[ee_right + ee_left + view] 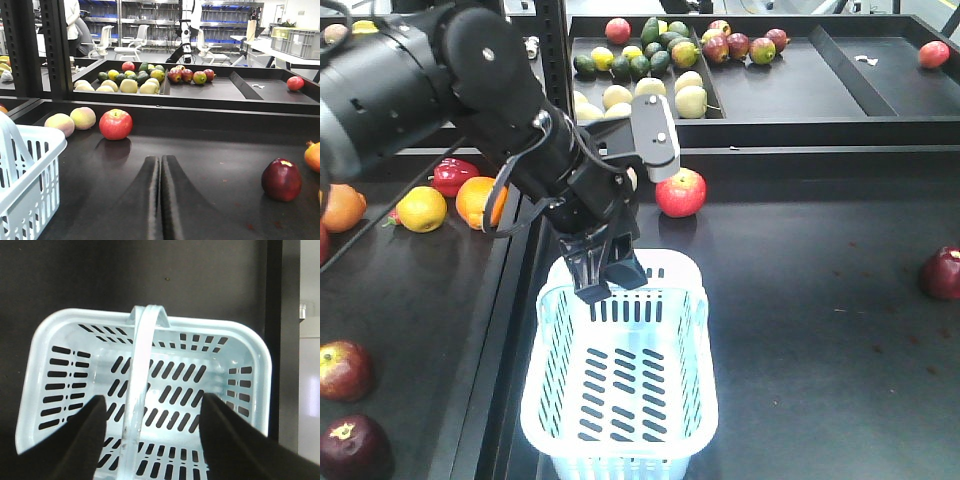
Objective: Pick three apples into basket with both arms
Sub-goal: 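Move the left gripper down over the basket handle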
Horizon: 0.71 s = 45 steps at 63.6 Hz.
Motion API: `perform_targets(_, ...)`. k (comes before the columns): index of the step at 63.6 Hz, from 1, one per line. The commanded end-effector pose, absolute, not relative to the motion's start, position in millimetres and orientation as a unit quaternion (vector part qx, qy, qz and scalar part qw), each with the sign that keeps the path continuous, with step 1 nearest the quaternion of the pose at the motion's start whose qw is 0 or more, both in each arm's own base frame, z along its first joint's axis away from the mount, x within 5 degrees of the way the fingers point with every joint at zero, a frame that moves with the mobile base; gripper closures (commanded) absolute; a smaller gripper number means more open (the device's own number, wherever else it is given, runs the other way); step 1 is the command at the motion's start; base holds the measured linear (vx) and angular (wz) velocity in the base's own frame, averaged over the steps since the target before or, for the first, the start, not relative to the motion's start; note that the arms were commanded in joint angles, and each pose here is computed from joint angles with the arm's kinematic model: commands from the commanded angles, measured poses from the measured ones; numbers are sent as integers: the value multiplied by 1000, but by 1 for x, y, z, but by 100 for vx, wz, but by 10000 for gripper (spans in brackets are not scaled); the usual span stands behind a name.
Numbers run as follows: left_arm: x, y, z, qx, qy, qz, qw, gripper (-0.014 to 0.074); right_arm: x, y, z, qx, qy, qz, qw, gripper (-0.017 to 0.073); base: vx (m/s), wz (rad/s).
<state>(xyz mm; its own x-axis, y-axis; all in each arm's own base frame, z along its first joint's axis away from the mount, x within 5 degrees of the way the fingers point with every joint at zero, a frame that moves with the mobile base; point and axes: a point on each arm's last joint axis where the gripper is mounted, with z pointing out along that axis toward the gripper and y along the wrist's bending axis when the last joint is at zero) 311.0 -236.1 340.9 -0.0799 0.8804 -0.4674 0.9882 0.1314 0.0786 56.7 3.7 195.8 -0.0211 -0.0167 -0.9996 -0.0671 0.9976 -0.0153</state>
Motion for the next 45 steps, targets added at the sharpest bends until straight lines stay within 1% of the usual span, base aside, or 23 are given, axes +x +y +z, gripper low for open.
perform_targets(1,303,-237,361,646,713,-141,235,196,56,4,202,-30,685,17,727,568,0,0)
perform_targets(14,304,-244,351,660,708,-119,219,196,56,4,202,-30,685,17,727,568,0,0)
perform_targets(24,306,-249,342,664,708,-119,208,196,56,4,202,-30,685,17,727,568,0,0)
perform_targets(36,312,-248,333,669,711,-95,196,196,56,4,202,-30,685,17,727,568,0,0)
perform_targets(45,315,-250,330,668,711,-93,198,196,56,4,202,-30,685,17,727,568,0,0)
